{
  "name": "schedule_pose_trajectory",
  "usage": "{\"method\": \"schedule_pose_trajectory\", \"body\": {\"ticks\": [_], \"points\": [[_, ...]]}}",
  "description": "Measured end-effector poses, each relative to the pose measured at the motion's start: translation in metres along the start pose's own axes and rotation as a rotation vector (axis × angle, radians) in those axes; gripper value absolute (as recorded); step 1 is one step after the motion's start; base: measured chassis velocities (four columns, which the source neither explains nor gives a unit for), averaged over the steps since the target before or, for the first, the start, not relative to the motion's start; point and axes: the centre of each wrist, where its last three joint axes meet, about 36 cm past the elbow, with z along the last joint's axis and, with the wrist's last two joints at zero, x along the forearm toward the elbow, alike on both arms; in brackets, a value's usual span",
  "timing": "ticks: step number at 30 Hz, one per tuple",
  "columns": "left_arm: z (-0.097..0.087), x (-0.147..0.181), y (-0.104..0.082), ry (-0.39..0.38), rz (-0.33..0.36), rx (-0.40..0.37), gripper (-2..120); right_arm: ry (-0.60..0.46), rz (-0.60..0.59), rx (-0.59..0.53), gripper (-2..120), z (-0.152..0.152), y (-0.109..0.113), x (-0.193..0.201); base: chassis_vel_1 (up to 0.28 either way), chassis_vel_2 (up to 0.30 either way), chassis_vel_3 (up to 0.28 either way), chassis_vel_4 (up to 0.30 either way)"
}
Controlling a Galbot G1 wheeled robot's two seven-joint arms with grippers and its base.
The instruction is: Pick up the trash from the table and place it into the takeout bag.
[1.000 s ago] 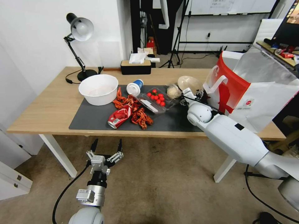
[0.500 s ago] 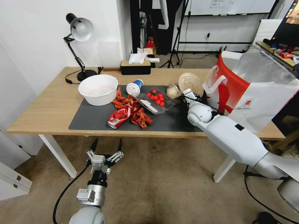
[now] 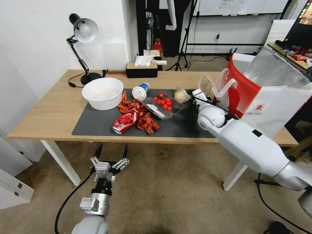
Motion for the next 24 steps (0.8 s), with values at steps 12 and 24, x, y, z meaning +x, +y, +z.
{"method": "schedule_pose_trajectory", "body": {"ticks": [12, 24], "points": [[-0.004, 0.001, 0.001, -0.010, 0.005, -0.002, 100, -0.072, 0.030, -0.068, 3, -0.009, -0.034, 0.039, 0.000, 0.000, 0.000, 0.000], [-0.006, 0.004, 0.000, -0.013, 0.001, 0.001, 100, -0.236, -0.042, -0.195, 3, -0.008, -0.048, 0.054, 0.000, 0.000, 0.000, 0.000]]}}
